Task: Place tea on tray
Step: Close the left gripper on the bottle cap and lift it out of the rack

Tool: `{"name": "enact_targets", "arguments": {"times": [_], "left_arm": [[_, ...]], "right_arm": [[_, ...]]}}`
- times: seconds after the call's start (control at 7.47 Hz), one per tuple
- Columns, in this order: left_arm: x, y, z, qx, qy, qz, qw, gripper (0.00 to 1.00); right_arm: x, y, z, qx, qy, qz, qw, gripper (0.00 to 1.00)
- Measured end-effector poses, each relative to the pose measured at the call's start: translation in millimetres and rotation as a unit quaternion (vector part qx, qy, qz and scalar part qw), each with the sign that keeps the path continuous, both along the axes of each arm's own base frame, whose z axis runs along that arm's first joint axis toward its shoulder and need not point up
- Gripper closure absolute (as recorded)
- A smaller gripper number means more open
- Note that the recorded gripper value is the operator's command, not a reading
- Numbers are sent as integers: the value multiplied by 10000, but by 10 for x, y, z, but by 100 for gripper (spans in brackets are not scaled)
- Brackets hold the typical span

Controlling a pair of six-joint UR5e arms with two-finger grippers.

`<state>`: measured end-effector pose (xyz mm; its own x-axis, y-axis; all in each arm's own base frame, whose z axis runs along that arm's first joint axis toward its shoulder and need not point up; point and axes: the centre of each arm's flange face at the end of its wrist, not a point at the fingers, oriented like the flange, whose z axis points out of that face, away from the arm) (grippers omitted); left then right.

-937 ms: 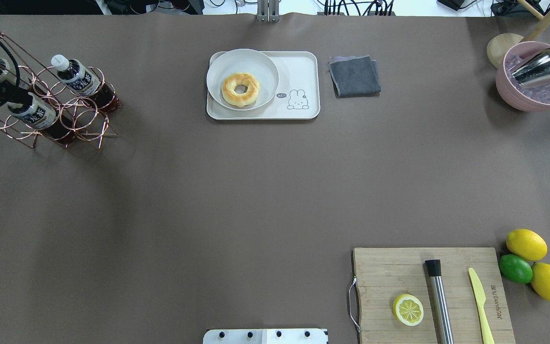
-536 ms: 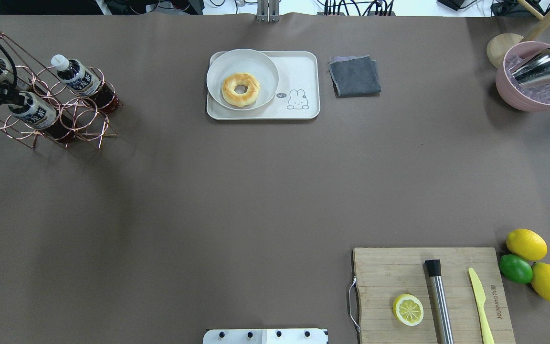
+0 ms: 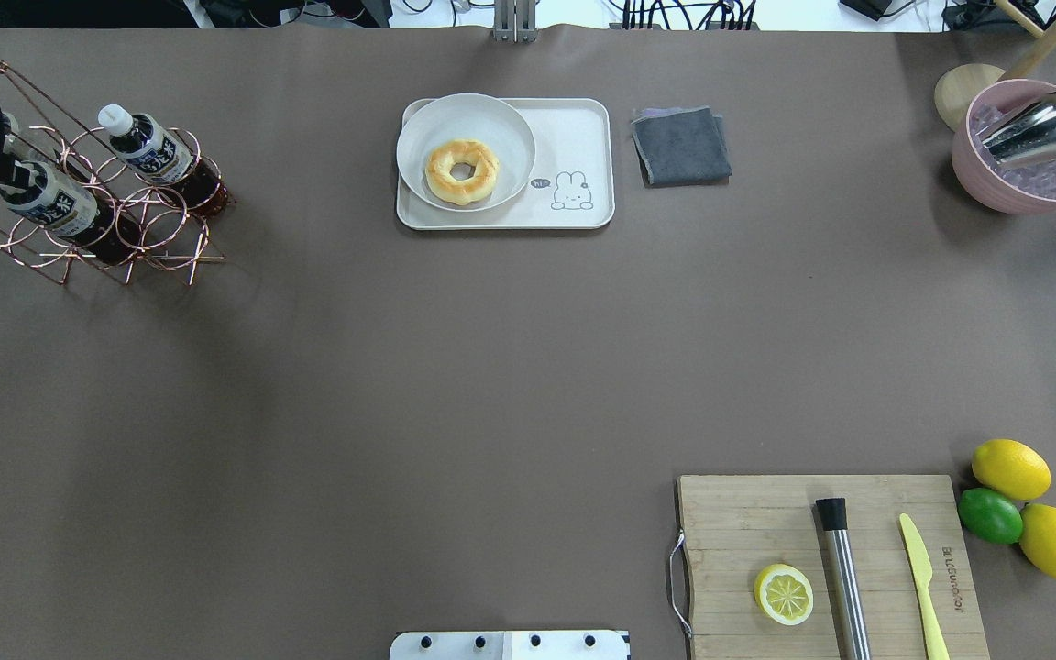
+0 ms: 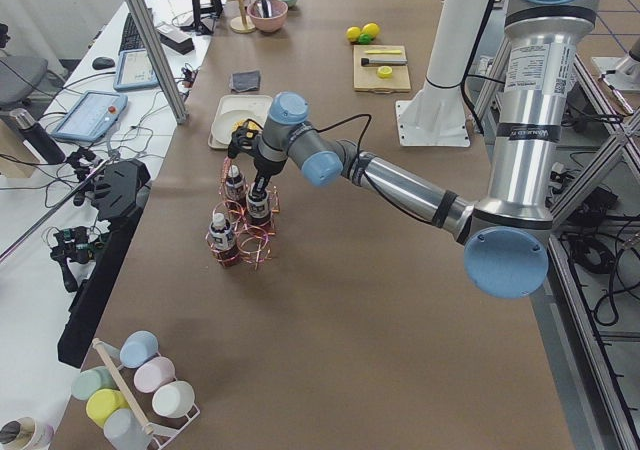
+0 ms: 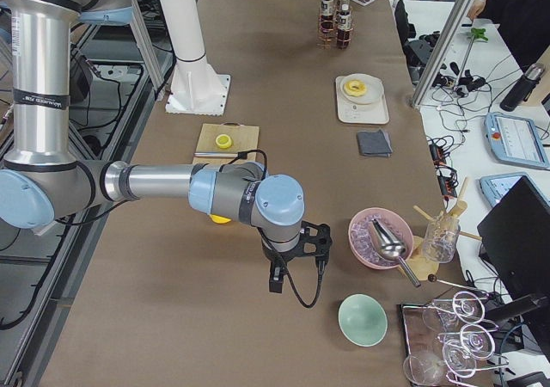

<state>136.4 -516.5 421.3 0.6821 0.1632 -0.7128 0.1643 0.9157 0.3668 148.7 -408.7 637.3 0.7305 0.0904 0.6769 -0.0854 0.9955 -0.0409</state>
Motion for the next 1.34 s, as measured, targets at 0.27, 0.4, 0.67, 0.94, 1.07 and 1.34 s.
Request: {"name": "enact_targets", "arguments": {"times": [0.27,0.4,0.67,0.94,1.07,1.34], "left_arm": [[-237,-23,-101,20,180,-34,9998,100],[-353,-29,-137,60,192,-68,9998,100],[-726,22,-335,191,64,-123,9997,100],[-1003,201,-588,255,-47,-134,9996,100],[-1057,361,-624,247,-49,-137,9996,100],[-874,673,-750,156,79,-56,9998,100]], "right_arm": [[0,38,28,-31,-7,7,10000,0],[-2,57,31,-37,-8,10,10000,0],[3,96,45,-55,-18,26,10000,0],[2,148,83,-89,-58,38,9999,0],[4,164,94,-96,-66,42,9999,0],[9,193,109,-113,-78,56,9999,0]]}}
